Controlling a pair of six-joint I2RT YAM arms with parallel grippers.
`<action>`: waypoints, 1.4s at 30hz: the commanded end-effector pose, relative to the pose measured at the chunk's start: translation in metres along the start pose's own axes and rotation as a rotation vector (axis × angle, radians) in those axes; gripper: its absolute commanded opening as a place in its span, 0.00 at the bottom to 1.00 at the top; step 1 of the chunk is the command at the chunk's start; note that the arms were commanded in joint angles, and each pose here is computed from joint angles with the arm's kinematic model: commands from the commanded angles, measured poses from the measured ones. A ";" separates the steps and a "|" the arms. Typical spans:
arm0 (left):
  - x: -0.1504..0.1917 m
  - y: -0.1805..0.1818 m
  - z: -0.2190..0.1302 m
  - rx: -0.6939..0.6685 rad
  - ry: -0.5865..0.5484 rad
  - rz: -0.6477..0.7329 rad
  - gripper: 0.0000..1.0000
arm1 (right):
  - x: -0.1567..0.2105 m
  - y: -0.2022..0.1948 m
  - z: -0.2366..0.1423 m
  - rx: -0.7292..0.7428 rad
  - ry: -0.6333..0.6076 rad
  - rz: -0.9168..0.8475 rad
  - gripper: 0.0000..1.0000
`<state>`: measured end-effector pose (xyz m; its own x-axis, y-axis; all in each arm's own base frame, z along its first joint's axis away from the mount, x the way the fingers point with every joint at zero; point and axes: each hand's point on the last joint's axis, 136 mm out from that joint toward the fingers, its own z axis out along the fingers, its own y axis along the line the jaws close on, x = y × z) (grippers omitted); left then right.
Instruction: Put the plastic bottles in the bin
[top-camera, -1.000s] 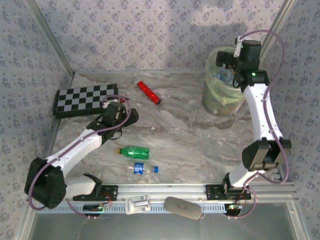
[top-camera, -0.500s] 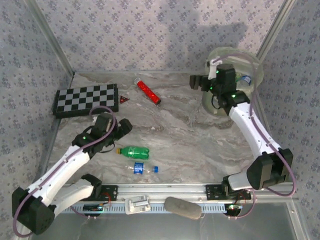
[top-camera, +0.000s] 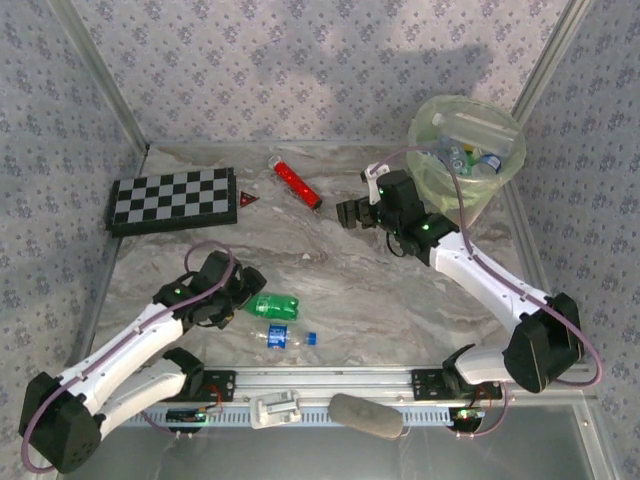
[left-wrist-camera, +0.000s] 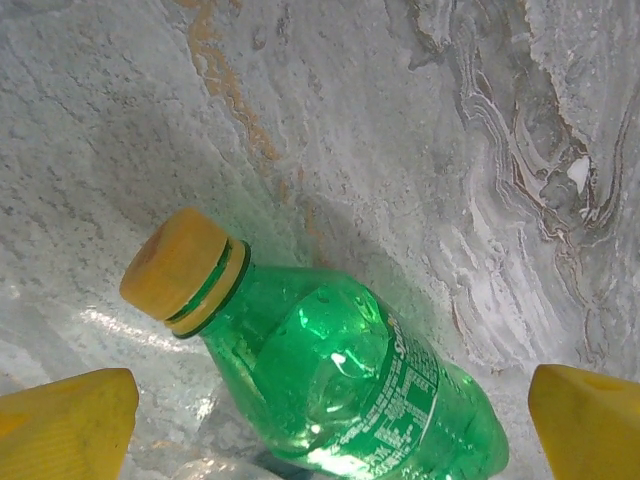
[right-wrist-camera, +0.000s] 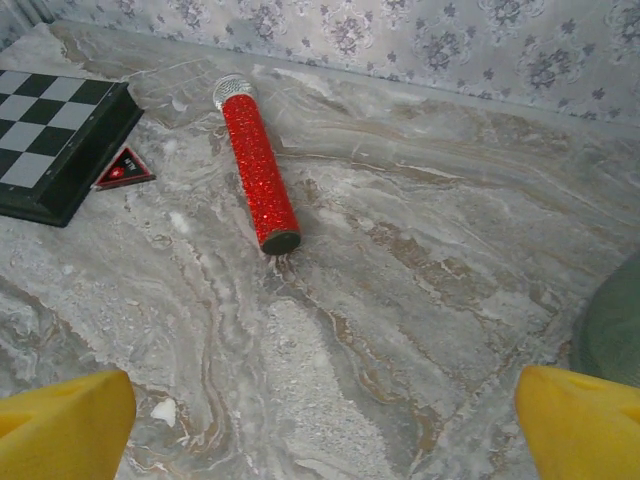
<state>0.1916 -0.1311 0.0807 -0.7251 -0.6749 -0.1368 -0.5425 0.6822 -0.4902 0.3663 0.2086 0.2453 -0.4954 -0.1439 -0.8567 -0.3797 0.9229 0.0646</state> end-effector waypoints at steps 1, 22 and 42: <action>0.004 0.003 0.012 -0.013 0.007 -0.061 1.00 | -0.009 0.002 -0.010 0.003 -0.038 -0.015 0.99; -0.013 -0.008 0.059 -0.065 -0.085 -0.169 0.78 | -0.006 0.010 -0.014 0.010 -0.044 -0.057 0.99; -0.062 -0.048 0.055 0.052 -0.306 -0.222 0.33 | -0.001 0.036 -0.012 -0.075 -0.024 -0.111 0.99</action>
<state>0.2388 -0.1290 0.0307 -0.5267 -0.8250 -0.2049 -0.7160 0.5605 -0.4160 0.3480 0.2309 0.2511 -0.4445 -0.2145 -0.8697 -0.4562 0.8898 0.0137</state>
